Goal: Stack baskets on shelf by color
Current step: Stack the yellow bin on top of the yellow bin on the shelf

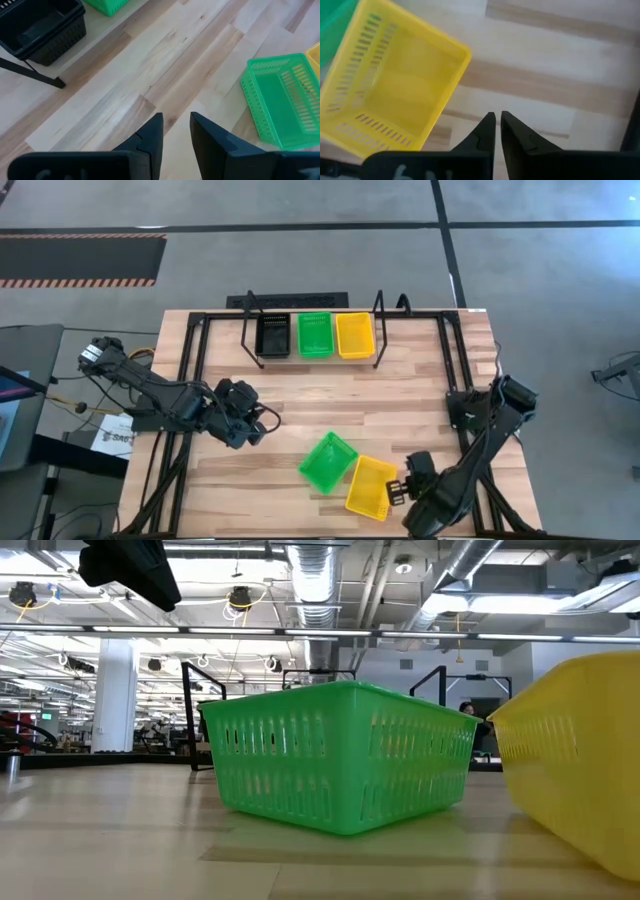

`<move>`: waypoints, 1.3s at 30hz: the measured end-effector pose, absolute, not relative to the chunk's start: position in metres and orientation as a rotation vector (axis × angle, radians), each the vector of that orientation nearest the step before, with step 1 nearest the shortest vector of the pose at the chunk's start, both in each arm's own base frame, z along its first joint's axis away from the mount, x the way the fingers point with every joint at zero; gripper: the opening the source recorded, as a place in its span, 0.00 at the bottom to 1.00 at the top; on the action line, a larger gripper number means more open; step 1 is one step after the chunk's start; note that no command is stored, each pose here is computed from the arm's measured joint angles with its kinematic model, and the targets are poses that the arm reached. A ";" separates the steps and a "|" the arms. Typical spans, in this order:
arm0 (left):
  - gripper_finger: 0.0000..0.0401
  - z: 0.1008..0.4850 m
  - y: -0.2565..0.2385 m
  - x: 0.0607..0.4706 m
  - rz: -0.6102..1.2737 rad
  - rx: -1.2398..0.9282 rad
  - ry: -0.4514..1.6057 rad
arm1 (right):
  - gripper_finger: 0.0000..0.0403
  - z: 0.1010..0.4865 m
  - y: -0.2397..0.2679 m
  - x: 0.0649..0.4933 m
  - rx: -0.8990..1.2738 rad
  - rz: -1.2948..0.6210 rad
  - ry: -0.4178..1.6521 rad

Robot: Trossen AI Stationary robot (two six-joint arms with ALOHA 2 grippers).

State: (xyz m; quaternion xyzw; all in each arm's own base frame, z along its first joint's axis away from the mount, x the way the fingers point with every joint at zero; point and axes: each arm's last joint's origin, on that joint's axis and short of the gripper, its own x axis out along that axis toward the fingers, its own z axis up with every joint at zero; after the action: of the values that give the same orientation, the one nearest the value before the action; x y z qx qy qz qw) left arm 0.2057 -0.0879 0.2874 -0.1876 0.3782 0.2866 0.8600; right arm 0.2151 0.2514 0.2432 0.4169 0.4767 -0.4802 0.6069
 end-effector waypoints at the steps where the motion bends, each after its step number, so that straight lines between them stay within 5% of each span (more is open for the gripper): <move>1: 0.21 0.287 -0.088 0.206 0.603 -0.393 0.795 | 0.13 0.242 0.253 0.216 0.976 -1.101 1.101; 16: 0.21 0.287 -0.088 0.205 0.553 -0.317 0.832 | 0.37 0.216 0.240 0.268 1.106 -1.111 0.969; 25: 0.21 0.286 -0.089 0.205 0.483 -0.242 0.883 | 0.57 0.192 0.247 0.286 1.222 -1.113 1.164; 39: 0.21 0.287 -0.089 0.205 0.486 -0.225 0.877 | 0.60 0.233 0.231 0.277 1.327 -1.093 1.132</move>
State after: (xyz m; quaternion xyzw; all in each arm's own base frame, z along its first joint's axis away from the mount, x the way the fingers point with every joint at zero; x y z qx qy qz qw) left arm 0.2053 -0.0889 0.2867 -0.1077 0.4196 0.2324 0.8708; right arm 0.2768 0.2313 0.2333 0.5523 0.4714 -0.4550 0.5155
